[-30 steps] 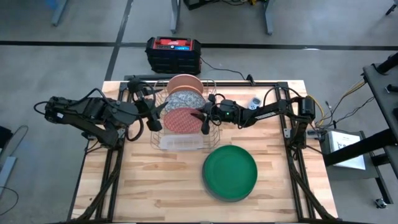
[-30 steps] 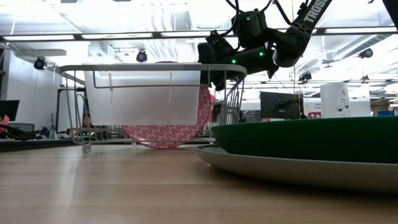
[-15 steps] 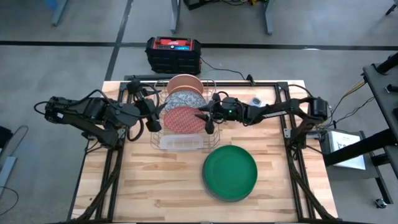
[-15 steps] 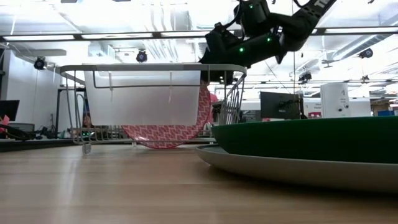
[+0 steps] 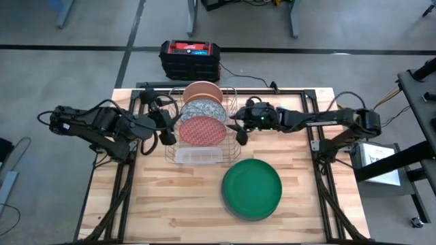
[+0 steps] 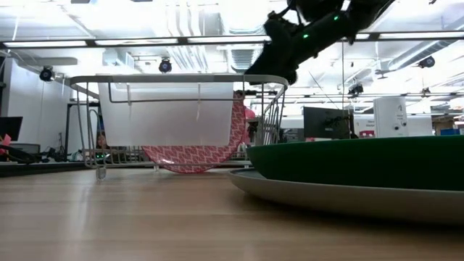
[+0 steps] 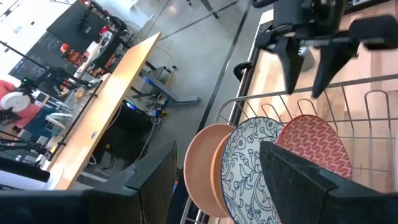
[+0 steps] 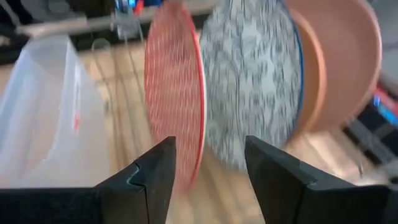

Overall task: Sort dishes
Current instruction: Put the green plate in the dish rack

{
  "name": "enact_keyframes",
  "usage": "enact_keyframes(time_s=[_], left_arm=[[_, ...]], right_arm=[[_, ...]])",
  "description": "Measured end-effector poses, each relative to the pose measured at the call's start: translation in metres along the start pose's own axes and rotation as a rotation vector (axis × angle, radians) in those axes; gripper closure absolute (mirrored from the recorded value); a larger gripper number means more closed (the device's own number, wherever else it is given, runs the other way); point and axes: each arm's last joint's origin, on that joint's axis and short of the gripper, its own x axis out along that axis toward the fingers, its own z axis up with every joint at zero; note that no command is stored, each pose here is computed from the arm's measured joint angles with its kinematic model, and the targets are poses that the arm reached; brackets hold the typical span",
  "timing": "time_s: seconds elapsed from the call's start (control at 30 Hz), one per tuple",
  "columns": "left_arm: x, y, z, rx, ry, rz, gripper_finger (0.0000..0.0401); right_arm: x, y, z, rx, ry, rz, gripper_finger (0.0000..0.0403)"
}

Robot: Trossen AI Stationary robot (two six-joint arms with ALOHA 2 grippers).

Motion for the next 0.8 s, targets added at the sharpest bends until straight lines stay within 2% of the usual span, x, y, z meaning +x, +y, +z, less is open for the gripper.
enact_keyframes(time_s=[0.2,0.33,0.43,0.6,0.8], left_arm=[[0.000,-0.001,-0.003,0.027,0.020,-0.006,0.0182],[0.000,-0.004,-0.004,0.041,0.019,-0.093,0.0182],[0.002,-0.007,-0.007,0.058,0.026,-0.136,0.0182],[0.007,-0.016,-0.016,0.094,0.063,-0.143,0.0182],[0.015,-0.030,-0.028,0.114,0.108,-0.148,0.0182]], right_arm=[[-0.036,0.000,-0.011,0.080,0.231,-0.012,0.0230],[-0.051,0.007,-0.026,0.083,0.326,0.008,0.0235],[-0.058,0.016,-0.039,0.077,0.376,0.061,0.0235],[-0.059,0.035,-0.058,0.079,0.472,0.217,0.0229],[-0.059,0.052,-0.079,0.063,0.565,0.232,0.0228]])
